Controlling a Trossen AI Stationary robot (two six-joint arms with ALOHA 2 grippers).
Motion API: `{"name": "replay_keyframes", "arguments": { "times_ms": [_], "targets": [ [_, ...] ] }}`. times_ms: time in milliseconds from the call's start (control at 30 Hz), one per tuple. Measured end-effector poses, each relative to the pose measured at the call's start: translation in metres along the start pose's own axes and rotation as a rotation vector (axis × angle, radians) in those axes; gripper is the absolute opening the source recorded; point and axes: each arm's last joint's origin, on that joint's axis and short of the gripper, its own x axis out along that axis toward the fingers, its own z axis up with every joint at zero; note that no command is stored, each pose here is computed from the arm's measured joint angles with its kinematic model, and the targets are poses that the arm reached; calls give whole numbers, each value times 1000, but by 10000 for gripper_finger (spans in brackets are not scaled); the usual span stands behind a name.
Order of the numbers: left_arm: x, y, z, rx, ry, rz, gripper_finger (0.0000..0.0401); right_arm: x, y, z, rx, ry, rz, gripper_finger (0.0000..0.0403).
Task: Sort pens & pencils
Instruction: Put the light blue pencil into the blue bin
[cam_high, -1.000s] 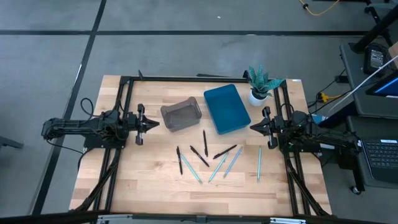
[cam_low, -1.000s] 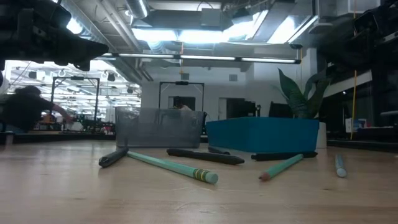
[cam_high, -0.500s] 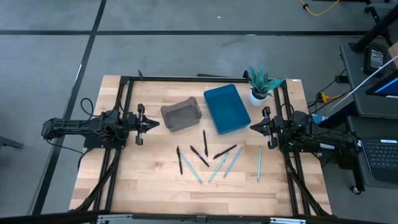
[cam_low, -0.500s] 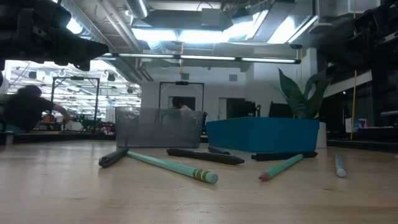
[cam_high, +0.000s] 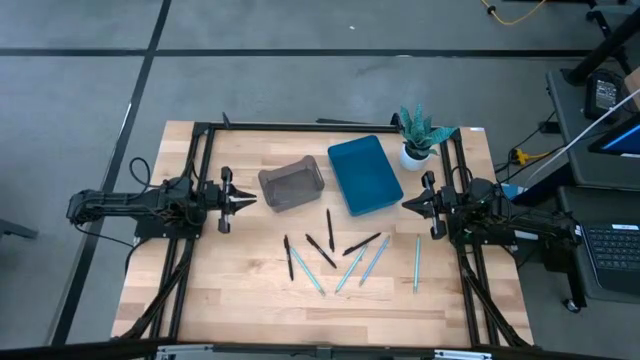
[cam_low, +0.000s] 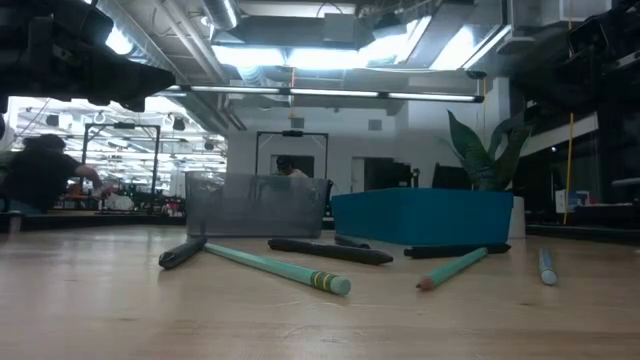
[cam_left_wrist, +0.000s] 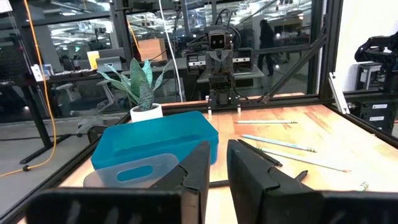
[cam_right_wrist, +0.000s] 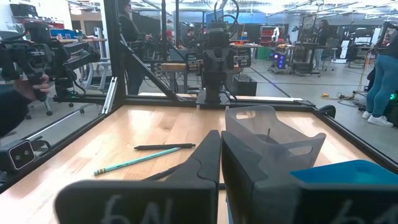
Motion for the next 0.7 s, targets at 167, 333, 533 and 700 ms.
{"name": "replay_keyframes", "arguments": {
  "times_ms": [167, 333, 533, 700],
  "targets": [
    [0, 0, 0, -14, -3, 0, 47, 0, 0, 2, -5, -16, 0, 17],
    [0, 1, 1, -36, -14, 15, 38, 0, 0, 2, -10, -25, 0, 17],
    [0, 1, 2, -44, -23, 16, 26, 0, 0, 3, -11, -25, 0, 17],
    [0, -1, 3, -70, -30, -53, 16, 0, -2, 3, -12, -26, -64, 17]
  ]
}}
